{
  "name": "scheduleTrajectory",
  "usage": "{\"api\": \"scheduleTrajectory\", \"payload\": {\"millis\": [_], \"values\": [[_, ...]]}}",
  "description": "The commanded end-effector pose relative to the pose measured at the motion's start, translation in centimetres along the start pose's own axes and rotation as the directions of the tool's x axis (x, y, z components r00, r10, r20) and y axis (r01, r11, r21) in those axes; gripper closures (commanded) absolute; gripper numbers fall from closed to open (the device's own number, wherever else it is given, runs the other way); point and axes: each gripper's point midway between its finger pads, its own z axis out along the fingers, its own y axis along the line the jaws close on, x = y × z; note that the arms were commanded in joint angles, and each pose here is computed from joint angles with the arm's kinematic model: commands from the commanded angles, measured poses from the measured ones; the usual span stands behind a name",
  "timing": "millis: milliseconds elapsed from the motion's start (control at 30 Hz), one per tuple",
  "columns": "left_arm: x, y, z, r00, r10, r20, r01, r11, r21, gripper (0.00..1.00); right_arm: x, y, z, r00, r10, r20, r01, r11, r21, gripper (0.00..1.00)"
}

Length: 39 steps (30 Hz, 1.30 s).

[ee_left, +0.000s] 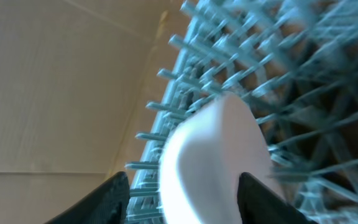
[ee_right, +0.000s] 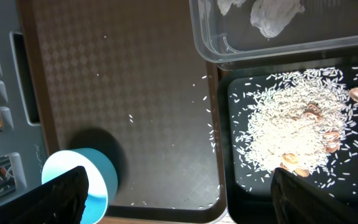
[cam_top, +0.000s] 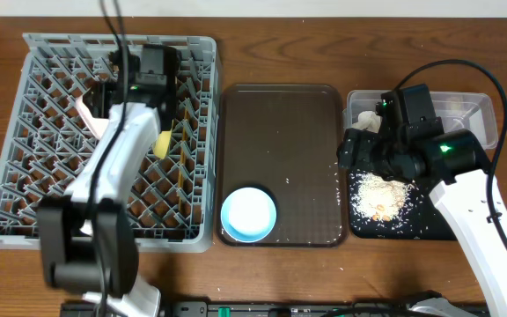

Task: Sort waste into correct bins and load items into the dishwasher
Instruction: 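Reach the left gripper to the blue bowl and grasp its rim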

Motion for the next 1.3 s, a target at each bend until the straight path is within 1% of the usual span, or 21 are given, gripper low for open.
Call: {"api": "scheduleTrajectory", "payload": {"millis": [0, 100, 200, 267, 300, 333, 433, 500, 633, 700, 833, 1033, 1267], "values": [[-1.2, -0.2, -3.0, 0.993, -0.104, 0.048, 0.091, 0.97, 0.227, 0.37, -0.7, 0.0, -0.7, 0.999, -0.009, 0.032, 0.009, 1.0, 0.0, 0.08], [-0.8, 0.3, -5.0, 0.991, -0.124, 0.051, 0.101, 0.941, 0.324, 0.35, -0.7, 0.0, -0.7, 0.999, -0.009, 0.032, 0.009, 1.0, 0.0, 0.09], [0.3, 0.4, -7.6, 0.987, -0.163, 0.015, 0.138, 0.88, 0.455, 0.36, -0.7, -0.1, -0.7, 0.999, -0.01, 0.031, 0.01, 1.0, 0.001, 0.09], [1.5, -0.5, -10.6, 0.982, -0.185, -0.03, 0.166, 0.784, 0.598, 0.39, -0.6, -0.1, -0.7, 1.0, -0.009, 0.028, 0.009, 1.0, 0.002, 0.09], [2.4, -1.5, -13.3, 0.983, -0.174, -0.062, 0.167, 0.694, 0.7, 0.42, -0.5, -0.1, -0.7, 1.0, -0.009, 0.024, 0.009, 1.0, 0.005, 0.09], [3.1, -2.1, -15.1, 0.984, -0.16, -0.081, 0.166, 0.642, 0.749, 0.42, -0.5, -0.2, -0.7, 1.0, -0.009, 0.023, 0.009, 1.0, 0.005, 0.09], [4.7, -3.8, -18.4, 0.992, -0.089, -0.089, 0.124, 0.558, 0.82, 0.46, -0.4, -0.2, -0.7, 1.0, -0.009, 0.019, 0.008, 1.0, 0.008, 0.08], [5.9, -5.2, -20.2, 0.996, -0.03, -0.086, 0.088, 0.531, 0.843, 0.46, -0.4, -0.2, -0.7, 1.0, -0.008, 0.018, 0.008, 1.0, 0.008, 0.07], [8.4, -9.1, -23.8, 0.991, 0.133, -0.001, -0.063, 0.477, 0.876, 0.46, -0.4, -0.2, -0.7, 1.0, -0.008, 0.018, 0.008, 1.0, 0.008, 0.07], [9.8, -11.2, -24.6, 0.978, 0.206, 0.019, -0.116, 0.472, 0.874, 0.46, -0.4, -0.3, -0.7, 1.0, -0.008, 0.017, 0.008, 1.0, 0.009, 0.07], [12.1, -14.7, -23.3, 0.951, 0.308, -0.017, -0.161, 0.544, 0.823, 0.46, -0.2, -0.3, -0.7, 1.0, -0.007, 0.012, 0.007, 1.0, 0.011, 0.07], [13.3, -18.0, -19.1, 0.912, 0.406, -0.055, -0.249, 0.655, 0.713, 0.46, -0.2, -0.3, -0.7, 1.0, -0.007, 0.01, 0.007, 1.0, 0.012, 0.07], [15.4, -20.3, -17.2, 0.866, 0.488, -0.108, -0.289, 0.665, 0.688, 0.46, -0.2, -0.4, -0.7, 1.0, -0.007, 0.009, 0.007, 1.0, 0.013, 0.06]]}}
